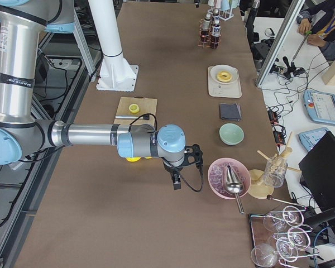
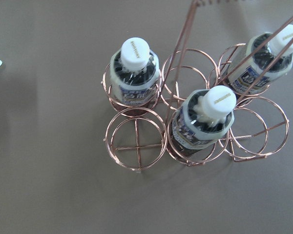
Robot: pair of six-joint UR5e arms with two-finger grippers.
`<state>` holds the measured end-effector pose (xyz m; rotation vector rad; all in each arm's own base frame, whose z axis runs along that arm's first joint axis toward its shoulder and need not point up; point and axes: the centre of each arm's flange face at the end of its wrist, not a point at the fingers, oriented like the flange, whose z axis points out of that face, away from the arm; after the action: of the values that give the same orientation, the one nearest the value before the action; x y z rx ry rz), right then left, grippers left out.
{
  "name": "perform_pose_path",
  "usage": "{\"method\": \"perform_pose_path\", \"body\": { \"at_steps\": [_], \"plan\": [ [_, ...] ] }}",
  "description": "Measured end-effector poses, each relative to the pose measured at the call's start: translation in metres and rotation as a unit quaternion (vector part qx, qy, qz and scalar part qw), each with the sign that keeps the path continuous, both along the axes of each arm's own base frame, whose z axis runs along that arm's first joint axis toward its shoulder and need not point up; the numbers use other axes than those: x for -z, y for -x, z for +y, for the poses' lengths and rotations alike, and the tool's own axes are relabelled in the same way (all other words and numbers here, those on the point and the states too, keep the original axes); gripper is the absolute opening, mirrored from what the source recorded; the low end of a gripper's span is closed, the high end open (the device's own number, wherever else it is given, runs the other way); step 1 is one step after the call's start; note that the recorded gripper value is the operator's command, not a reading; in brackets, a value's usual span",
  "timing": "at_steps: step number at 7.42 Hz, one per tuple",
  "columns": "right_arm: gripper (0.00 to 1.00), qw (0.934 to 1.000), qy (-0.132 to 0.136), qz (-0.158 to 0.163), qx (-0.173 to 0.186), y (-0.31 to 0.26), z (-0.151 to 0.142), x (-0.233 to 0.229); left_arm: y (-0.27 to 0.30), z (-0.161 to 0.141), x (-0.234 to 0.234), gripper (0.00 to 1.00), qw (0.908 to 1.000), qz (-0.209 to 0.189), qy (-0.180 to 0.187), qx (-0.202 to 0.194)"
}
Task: Place tea on tray
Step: 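Lower the left gripper onto a tea bottle in the copper rack and grasp it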
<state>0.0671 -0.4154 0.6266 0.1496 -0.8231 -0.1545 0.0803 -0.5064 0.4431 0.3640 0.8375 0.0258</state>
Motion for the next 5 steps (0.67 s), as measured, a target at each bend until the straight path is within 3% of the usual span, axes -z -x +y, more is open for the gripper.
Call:
{"method": "perform_pose_path", "body": {
  "at_steps": [3, 5],
  "plan": [
    [1.0, 0.9999, 0.002, -0.011, 0.001, 0.002, 0.0, 0.0, -0.053, -0.035, 0.015, 0.96, 1.0, 0.0, -0.001, 0.01],
    [1.0, 0.9999, 0.0, -0.015, 0.002, 0.003, -0.002, 0.002, -0.063, -0.052, 0.002, 0.89, 0.9995, -0.001, -0.023, 0.022]
  ]
}}
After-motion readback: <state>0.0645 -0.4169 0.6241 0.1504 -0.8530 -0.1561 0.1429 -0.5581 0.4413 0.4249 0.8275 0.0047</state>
